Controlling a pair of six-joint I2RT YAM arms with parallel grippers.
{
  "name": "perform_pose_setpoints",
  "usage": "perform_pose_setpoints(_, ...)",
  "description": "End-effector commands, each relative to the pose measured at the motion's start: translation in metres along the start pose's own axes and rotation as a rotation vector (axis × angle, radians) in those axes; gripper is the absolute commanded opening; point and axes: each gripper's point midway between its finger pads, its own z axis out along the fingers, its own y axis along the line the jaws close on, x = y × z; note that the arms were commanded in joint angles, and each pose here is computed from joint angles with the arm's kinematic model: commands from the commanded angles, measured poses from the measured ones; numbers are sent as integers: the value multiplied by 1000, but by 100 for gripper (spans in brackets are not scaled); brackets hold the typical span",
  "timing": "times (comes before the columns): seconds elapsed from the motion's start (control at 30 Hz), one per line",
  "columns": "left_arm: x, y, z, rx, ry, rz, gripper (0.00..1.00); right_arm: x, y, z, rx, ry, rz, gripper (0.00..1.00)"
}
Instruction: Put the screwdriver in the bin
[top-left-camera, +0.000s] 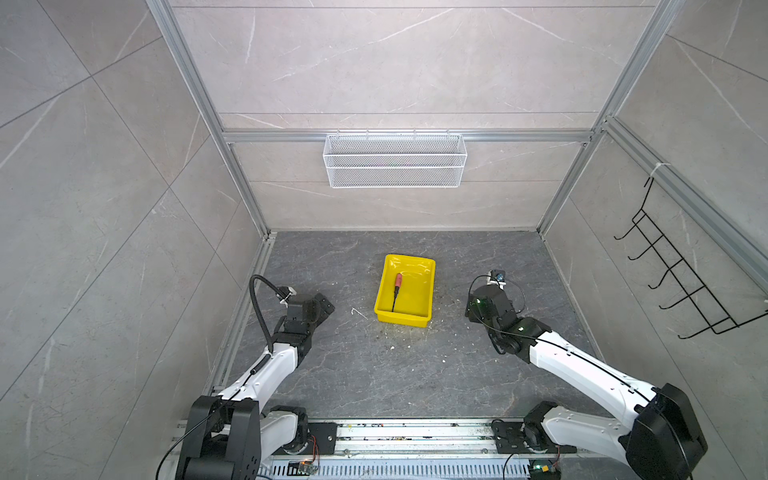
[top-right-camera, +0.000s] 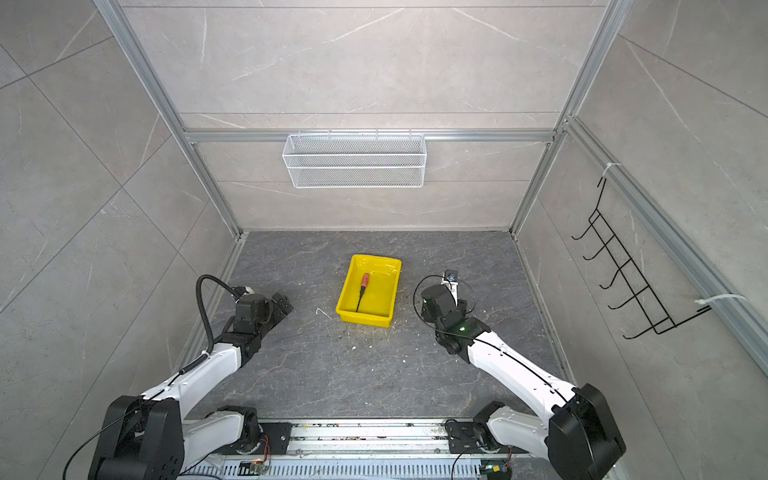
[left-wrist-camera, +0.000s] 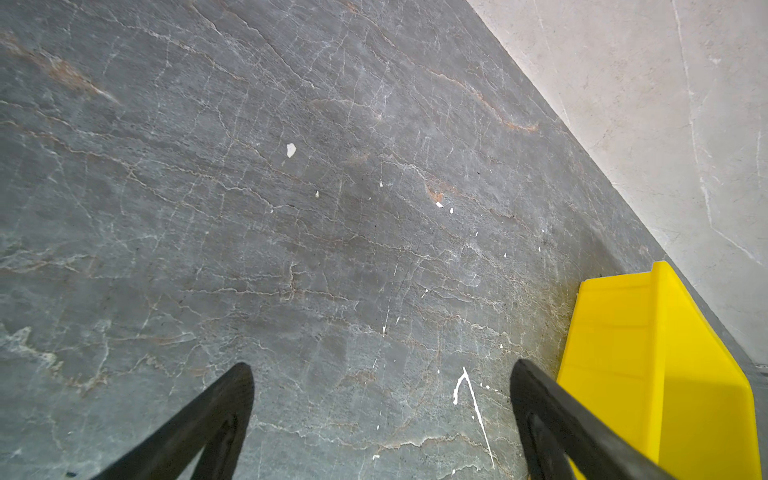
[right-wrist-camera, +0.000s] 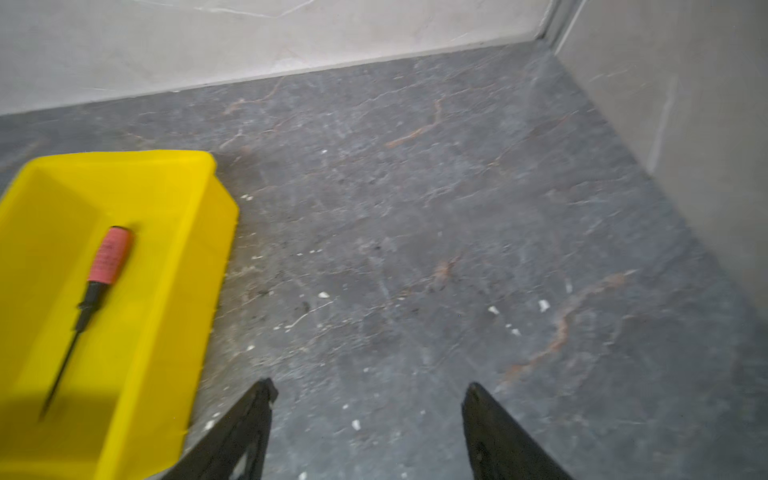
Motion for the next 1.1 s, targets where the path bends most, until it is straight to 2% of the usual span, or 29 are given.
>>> perform_pose_setpoints(0.0, -20, -11, -7, 21, -63, -9, 98, -39, -36, 0, 235, -175, -33, 75)
perform_pose_setpoints(0.07, -21, -11, -5, 18, -60, -4, 99, -49, -50, 6, 317, -244, 9, 90)
perform_pose_setpoints(0.1, -20, -10, -4, 10, -55, -2, 99, -51, -51, 14, 306, -255, -1, 91)
perform_pose_setpoints(0.37, -17, -12, 1, 8, -29, -7, 100, -31, -76, 67, 298, -212, -24, 94)
perform_pose_setpoints(0.67, -14, -13, 5, 8, -13, -10, 100, -30, -70, 74, 182, -200, -10, 94)
perform_pose_setpoints(0.87, -12, -12, 10, -2, -4, -11, 100, -19, -83, 57, 206, -227, -22, 93)
perform_pose_setpoints(1.07, -12, -10, 10, -15, -2, -11, 100, 7, -82, 74, 212, -231, -75, 92)
